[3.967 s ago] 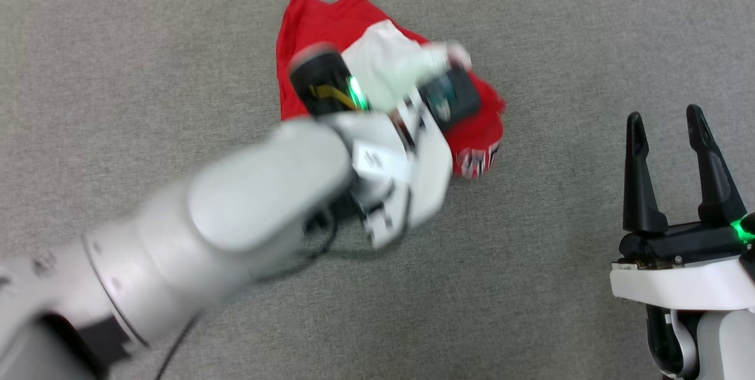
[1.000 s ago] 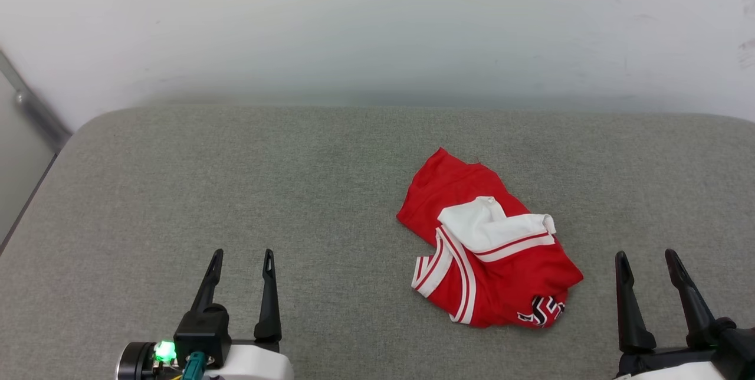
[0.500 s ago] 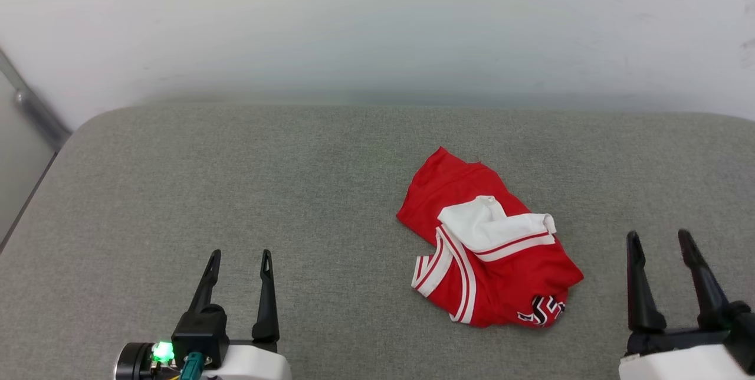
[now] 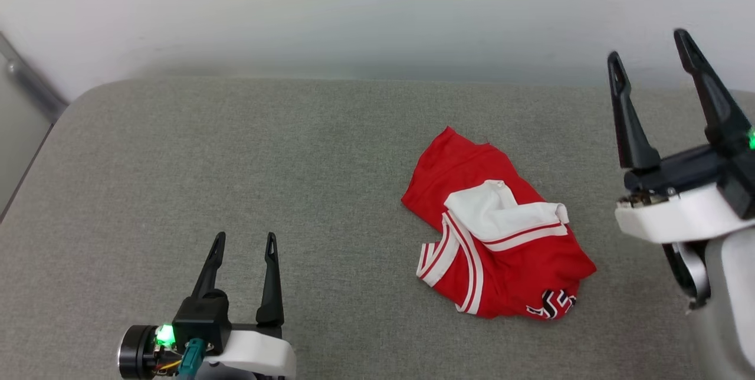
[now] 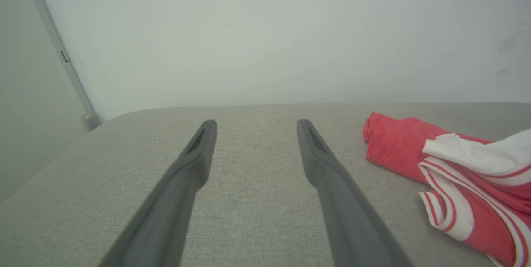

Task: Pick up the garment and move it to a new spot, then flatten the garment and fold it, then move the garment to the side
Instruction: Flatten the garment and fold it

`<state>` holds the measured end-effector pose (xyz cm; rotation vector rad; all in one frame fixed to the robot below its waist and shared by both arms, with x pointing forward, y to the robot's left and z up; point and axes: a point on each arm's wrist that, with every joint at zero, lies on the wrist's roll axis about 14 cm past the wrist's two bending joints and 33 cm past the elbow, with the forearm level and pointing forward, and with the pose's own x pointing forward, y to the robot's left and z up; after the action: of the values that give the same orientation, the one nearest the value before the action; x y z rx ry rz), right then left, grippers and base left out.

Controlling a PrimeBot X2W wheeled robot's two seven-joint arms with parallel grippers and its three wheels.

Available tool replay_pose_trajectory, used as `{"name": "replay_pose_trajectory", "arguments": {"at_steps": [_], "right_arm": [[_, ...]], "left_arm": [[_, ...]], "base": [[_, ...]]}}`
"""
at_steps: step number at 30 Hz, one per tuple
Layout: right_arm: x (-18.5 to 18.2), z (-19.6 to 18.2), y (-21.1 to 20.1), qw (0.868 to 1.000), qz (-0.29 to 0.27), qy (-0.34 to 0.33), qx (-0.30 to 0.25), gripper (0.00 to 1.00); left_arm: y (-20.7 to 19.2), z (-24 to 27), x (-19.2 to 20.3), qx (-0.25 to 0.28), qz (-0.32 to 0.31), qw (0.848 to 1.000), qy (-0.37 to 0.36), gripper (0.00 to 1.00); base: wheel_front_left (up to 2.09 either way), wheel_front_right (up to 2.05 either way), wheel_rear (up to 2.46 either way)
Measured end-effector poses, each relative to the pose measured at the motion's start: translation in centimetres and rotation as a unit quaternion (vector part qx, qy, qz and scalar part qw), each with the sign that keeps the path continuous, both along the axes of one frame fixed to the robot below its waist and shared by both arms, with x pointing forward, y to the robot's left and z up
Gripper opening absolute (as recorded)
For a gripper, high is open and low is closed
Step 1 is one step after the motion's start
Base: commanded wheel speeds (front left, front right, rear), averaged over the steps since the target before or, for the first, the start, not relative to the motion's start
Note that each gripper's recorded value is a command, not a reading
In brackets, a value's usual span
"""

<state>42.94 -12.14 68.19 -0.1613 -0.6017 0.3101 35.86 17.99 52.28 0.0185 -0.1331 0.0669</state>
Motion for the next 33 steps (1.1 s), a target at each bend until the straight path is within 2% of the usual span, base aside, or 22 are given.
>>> {"name": "replay_pose_trajectory", "arguments": {"at_steps": [2,5,8,10,12,15,16,20,24,27,30,32,33], "right_arm": [[1.6,-0.3,1.0,0.999,0.022,0.011,-0.029,1.00],[4.0,-2.1,3.0,0.992,0.054,0.081,-0.081,1.00],[5.7,-4.1,5.0,0.973,0.082,0.164,-0.142,1.00],[6.3,-6.2,5.8,0.950,0.099,0.235,-0.179,1.00],[6.5,-8.7,6.4,0.919,0.112,0.307,-0.220,1.00],[5.9,-12.6,6.6,0.857,0.127,0.410,-0.285,1.00],[5.7,-15.6,5.9,0.796,0.126,0.491,-0.330,1.00],[5.6,-19.2,5.3,0.725,0.125,0.561,-0.378,1.00],[5.0,-23.3,5.6,0.671,0.140,0.607,-0.403,1.00],[4.0,-26.2,5.8,0.636,0.155,0.633,-0.412,1.00],[2.8,-28.4,5.9,0.611,0.167,0.646,-0.427,1.00],[2.3,-29.2,5.8,0.602,0.170,0.650,-0.431,1.00],[2.2,-29.2,5.7,0.603,0.170,0.648,-0.433,1.00]], "left_arm": [[0.1,-0.2,0.1,-0.001,0.001,1.000,0.003,1.00],[0.2,-0.2,0.5,-0.001,0.003,1.000,0.004,1.00],[0.3,-0.6,0.8,-0.002,0.003,1.000,0.009,1.00],[0.3,-0.6,1.1,-0.001,0.004,1.000,0.009,1.00],[0.3,-0.8,1.4,-0.002,0.004,1.000,0.011,1.00],[0.4,-1.1,2.0,-0.003,0.005,1.000,0.016,1.00],[0.3,-1.4,2.8,-0.004,0.004,1.000,0.020,1.00],[0.5,-1.8,3.9,-0.013,0.007,1.000,0.024,1.00],[0.6,-2.7,4.6,-0.019,0.014,0.999,0.035,1.00],[1.0,-3.2,4.9,-0.021,0.021,0.999,0.042,1.00],[1.5,-3.7,4.8,-0.021,0.029,0.998,0.050,1.00],[1.6,-3.8,4.8,-0.021,0.032,0.998,0.051,1.00],[1.7,-3.8,4.8,-0.021,0.034,0.998,0.052,1.00]], "base": [[0.00,0.00,0.00],[0.00,0.00,0.00],[0.00,0.00,0.00],[0.00,0.00,0.00],[0.00,0.00,0.00],[0.00,0.00,0.00],[0.00,0.00,0.00],[0.00,0.00,0.00],[0.00,0.00,0.00],[0.00,0.00,0.00],[0.00,0.00,0.00],[0.00,0.00,0.00],[0.00,0.00,0.00]]}}
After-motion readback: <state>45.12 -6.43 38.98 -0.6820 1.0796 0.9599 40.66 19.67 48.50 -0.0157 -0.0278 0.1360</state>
